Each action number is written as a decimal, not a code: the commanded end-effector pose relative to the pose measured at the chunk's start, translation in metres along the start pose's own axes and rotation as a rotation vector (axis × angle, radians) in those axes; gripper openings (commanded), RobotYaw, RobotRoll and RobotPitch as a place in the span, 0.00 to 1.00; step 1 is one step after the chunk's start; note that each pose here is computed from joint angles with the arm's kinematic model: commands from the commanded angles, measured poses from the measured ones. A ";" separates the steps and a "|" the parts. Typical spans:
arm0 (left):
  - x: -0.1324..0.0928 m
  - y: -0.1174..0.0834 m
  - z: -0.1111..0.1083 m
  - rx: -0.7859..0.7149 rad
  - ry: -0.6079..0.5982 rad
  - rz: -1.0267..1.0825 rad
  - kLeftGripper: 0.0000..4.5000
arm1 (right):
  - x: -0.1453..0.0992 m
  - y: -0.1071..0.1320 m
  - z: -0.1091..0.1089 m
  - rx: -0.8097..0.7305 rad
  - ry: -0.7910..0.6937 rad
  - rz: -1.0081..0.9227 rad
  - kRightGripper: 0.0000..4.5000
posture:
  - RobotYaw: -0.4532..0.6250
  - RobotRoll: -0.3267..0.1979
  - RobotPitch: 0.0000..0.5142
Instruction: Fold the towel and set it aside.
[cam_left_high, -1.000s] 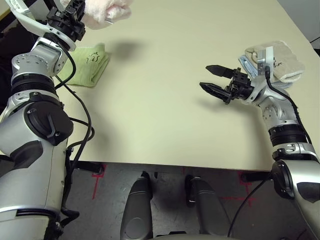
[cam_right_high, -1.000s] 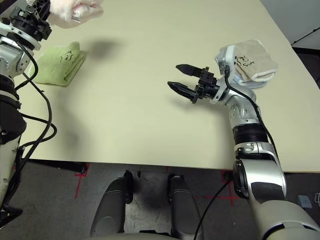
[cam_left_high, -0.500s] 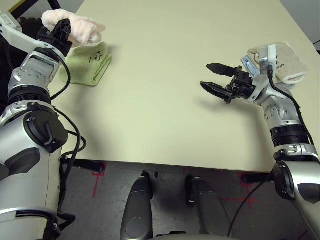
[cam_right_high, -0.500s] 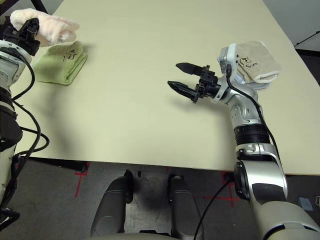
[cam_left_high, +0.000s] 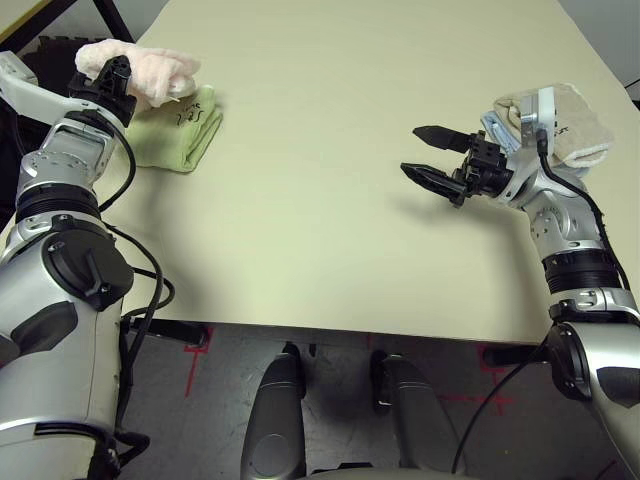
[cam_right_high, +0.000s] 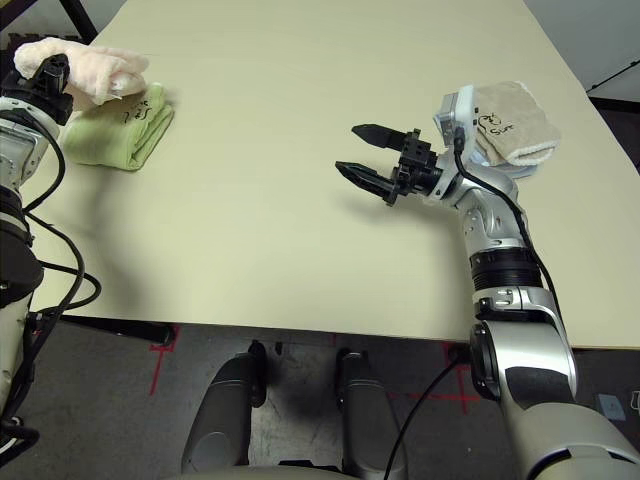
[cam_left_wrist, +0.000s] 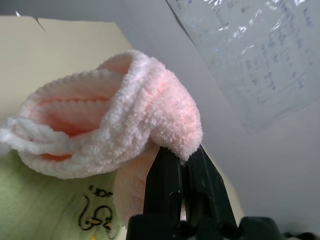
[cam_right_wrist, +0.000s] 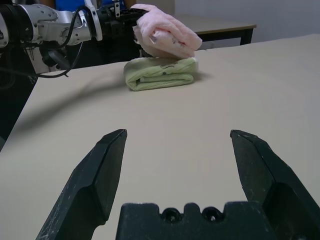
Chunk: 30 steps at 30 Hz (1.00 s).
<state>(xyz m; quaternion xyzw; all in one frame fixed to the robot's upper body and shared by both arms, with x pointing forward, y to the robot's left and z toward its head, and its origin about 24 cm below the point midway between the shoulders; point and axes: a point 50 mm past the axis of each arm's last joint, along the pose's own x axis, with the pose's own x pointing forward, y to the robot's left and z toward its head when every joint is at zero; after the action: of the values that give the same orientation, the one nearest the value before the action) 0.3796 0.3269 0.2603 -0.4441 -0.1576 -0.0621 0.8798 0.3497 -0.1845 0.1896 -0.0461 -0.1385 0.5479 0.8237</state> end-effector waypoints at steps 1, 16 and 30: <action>-0.004 0.002 0.006 -0.020 0.007 -0.007 0.01 | -0.002 0.002 -0.002 -0.004 0.008 0.014 1.00 | 0.44 0.62 0.38; -0.038 0.038 -0.011 -0.063 0.182 0.109 0.01 | -0.003 0.003 -0.002 -0.014 0.016 0.021 1.00 | 0.45 0.62 0.38; -0.070 0.052 -0.017 -0.008 0.265 0.333 0.87 | 0.000 0.003 -0.004 -0.015 0.013 0.026 1.00 | 0.46 0.62 0.38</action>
<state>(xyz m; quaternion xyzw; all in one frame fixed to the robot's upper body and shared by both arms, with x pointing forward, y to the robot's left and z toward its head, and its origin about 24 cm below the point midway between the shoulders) 0.3327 0.3419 0.1938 -0.4509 0.0284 0.0178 0.8919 0.3491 -0.1823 0.1886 -0.0535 -0.1415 0.5551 0.8179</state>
